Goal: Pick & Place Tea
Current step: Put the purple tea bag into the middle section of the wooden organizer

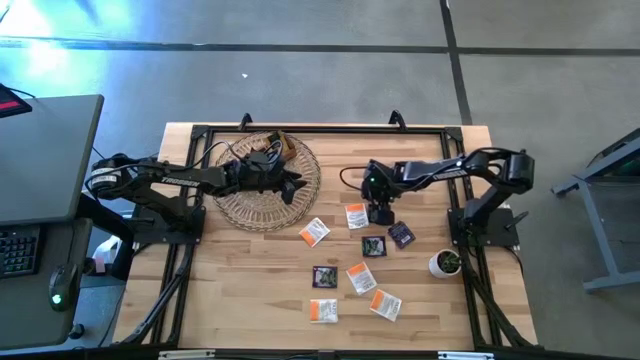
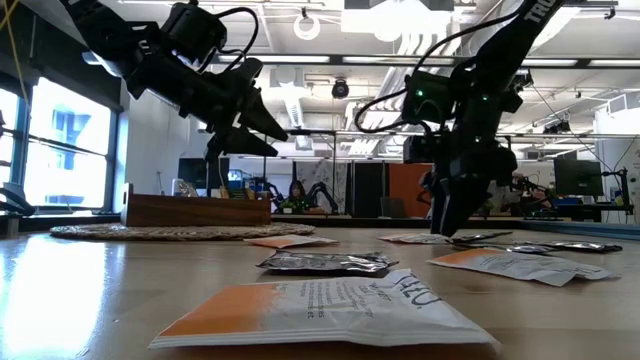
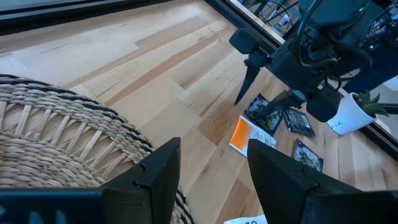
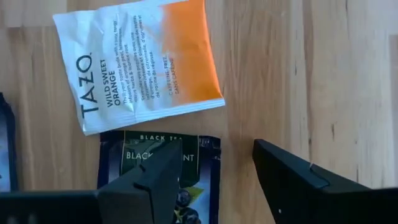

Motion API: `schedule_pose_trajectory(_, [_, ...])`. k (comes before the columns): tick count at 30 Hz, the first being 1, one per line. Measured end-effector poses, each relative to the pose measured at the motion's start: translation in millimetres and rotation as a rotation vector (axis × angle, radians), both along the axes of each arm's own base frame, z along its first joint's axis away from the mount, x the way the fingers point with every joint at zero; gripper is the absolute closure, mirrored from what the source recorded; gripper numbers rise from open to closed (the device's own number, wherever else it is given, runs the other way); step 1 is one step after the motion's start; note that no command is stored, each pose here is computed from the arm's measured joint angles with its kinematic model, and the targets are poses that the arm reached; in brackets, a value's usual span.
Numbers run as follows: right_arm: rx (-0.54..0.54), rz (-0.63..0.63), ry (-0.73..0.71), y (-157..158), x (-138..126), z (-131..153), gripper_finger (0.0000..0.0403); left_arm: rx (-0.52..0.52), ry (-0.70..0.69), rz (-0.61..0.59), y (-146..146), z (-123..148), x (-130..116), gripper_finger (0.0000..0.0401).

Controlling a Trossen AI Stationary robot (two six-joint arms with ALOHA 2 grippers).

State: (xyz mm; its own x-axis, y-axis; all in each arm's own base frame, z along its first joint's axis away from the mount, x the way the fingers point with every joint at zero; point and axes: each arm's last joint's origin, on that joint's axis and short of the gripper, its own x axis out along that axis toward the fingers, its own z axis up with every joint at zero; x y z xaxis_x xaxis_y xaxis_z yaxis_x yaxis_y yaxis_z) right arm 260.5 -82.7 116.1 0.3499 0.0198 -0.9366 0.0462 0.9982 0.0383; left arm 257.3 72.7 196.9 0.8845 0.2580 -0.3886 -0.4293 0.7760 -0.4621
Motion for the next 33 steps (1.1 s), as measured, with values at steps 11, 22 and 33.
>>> schedule_pose_trajectory(11, [-0.019, -0.054, 0.01, -6.7, 2.3, -8.7, 0.032, 0.0, 0.0, 0.0, 0.0, 0.0, 0.0, 0.0217])
schedule_pose_trajectory(22, [0.081, -0.124, -0.09, -25.0, -10.1, 7.9, 0.0399, 0.0, -0.001, 0.0, 0.0, 0.0, 0.0, 0.0217])
schedule_pose_trajectory(33, [-0.032, -0.106, -0.327, -21.4, -3.0, 49.7, 0.0401, 0.01, -0.034, 0.0, 0.3, 3.0, 1.1, 0.0217])
